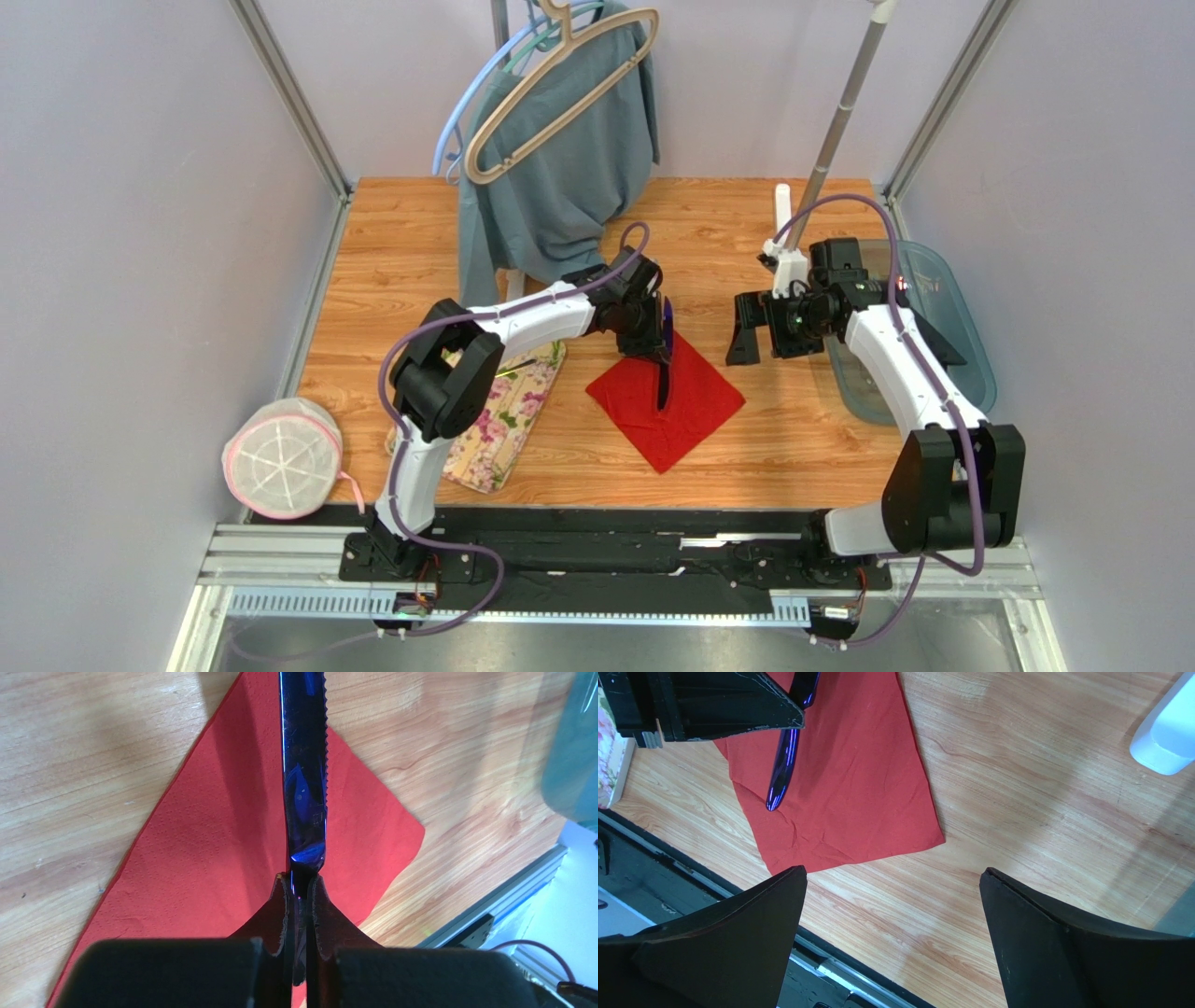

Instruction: Place the utensils on the paper napkin and roll it up

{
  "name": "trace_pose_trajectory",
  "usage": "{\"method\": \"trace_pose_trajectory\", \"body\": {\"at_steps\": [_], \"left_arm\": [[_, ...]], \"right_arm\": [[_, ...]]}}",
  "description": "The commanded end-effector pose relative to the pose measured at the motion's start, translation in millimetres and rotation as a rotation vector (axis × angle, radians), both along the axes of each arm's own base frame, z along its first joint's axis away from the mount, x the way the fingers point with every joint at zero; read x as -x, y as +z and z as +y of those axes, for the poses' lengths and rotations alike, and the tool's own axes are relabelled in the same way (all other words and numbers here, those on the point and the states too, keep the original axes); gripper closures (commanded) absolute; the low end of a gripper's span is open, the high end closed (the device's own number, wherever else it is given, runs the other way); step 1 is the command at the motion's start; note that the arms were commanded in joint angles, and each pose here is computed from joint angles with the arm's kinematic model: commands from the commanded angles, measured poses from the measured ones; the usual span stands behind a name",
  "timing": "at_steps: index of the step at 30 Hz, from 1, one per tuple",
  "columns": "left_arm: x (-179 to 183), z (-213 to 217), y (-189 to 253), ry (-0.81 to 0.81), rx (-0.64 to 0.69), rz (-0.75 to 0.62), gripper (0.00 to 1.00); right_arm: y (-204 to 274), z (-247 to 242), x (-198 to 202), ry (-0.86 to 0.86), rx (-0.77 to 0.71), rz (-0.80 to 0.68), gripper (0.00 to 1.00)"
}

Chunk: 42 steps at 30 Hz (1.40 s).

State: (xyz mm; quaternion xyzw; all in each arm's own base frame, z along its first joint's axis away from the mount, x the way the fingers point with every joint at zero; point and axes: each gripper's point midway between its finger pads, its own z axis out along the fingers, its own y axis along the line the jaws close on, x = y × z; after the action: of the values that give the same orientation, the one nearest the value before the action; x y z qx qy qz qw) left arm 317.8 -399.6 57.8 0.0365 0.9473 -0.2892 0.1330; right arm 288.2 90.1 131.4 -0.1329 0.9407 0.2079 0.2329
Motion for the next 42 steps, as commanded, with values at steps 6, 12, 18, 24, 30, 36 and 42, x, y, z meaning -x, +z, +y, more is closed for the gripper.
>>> {"method": "trace_pose_trajectory", "body": {"at_steps": [6,12,18,24,30,36,42], "left_arm": [[-2,-21,14,0.010,0.049,-0.030,1.00],[4,-22,6,0.010,0.029,-0.013,1.00],[4,-24,-3,0.024,0.014,0.008,1.00],[5,-23,-11,0.036,-0.002,0.022,1.00],[9,-21,-20,0.034,-0.022,0.036,1.00],[10,-18,-25,0.037,-0.047,0.049,0.88],[9,-15,-23,0.041,-0.065,0.046,0.75]], "right_arm": [[18,7,-11,0.004,-0.072,-0.011,0.01],[17,7,-12,0.005,-0.076,-0.010,0.01],[17,8,-12,0.007,-0.083,-0.004,0.01],[16,9,-11,0.011,-0.087,-0.004,0.01],[14,9,-11,0.014,-0.092,0.001,0.01],[15,9,-12,0.013,-0.096,0.001,0.01],[19,9,-11,0.014,-0.108,-0.007,0.00]]}}
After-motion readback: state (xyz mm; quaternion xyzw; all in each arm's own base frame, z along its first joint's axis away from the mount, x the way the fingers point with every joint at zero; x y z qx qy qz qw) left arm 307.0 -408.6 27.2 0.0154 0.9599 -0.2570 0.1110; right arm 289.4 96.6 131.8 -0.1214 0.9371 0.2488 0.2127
